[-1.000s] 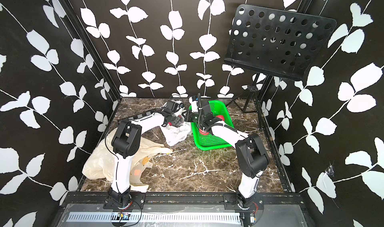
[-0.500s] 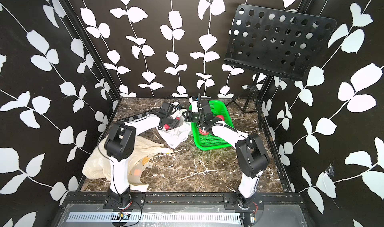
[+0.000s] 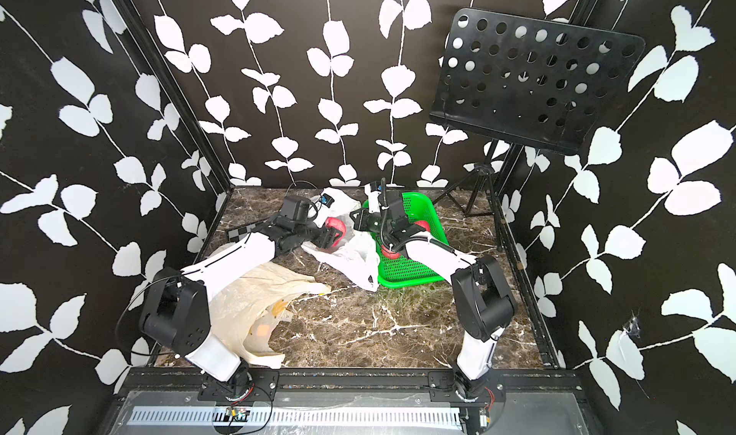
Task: Untie the knot of a plastic bag & take out the apple
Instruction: Pick up the apple from the plastic bag.
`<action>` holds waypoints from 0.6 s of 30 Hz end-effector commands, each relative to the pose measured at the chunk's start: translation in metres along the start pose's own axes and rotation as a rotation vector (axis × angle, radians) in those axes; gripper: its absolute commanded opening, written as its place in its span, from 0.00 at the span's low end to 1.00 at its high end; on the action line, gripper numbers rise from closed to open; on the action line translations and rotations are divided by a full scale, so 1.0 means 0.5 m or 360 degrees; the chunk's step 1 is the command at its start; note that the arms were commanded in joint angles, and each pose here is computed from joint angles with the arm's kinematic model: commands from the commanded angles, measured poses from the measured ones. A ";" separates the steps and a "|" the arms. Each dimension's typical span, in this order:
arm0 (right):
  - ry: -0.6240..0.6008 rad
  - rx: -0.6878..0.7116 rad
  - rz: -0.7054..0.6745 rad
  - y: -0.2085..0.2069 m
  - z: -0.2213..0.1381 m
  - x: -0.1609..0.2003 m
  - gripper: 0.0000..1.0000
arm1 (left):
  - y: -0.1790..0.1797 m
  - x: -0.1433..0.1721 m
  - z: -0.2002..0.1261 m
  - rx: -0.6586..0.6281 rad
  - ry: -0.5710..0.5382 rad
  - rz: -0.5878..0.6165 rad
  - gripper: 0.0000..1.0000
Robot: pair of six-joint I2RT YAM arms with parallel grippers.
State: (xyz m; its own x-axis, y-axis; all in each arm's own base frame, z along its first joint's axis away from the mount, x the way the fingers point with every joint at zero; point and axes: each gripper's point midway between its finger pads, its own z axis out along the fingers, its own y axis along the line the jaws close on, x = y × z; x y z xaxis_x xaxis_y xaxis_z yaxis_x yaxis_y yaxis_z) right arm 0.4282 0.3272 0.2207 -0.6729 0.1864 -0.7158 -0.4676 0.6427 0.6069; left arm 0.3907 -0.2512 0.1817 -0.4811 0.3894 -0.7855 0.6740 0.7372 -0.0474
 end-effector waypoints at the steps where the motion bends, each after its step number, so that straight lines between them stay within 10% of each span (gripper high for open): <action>1: -0.0040 0.0017 0.0014 -0.012 0.005 -0.006 0.00 | -0.040 -0.037 -0.050 0.0138 -0.0149 -0.0045 0.57; 18: -0.0024 -0.0018 0.0088 -0.013 0.018 -0.015 0.00 | -0.134 -0.101 -0.188 0.0474 -0.0435 -0.0044 0.55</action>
State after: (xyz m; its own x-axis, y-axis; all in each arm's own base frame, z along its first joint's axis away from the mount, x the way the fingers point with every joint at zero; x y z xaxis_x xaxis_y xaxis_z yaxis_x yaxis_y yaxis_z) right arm 0.4296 0.3225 0.2098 -0.6928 0.1948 -0.6943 -0.4362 0.6535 0.6186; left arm 0.3356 -0.2656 0.2662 -0.3730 0.2232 -0.9006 0.7840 0.5949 -0.1773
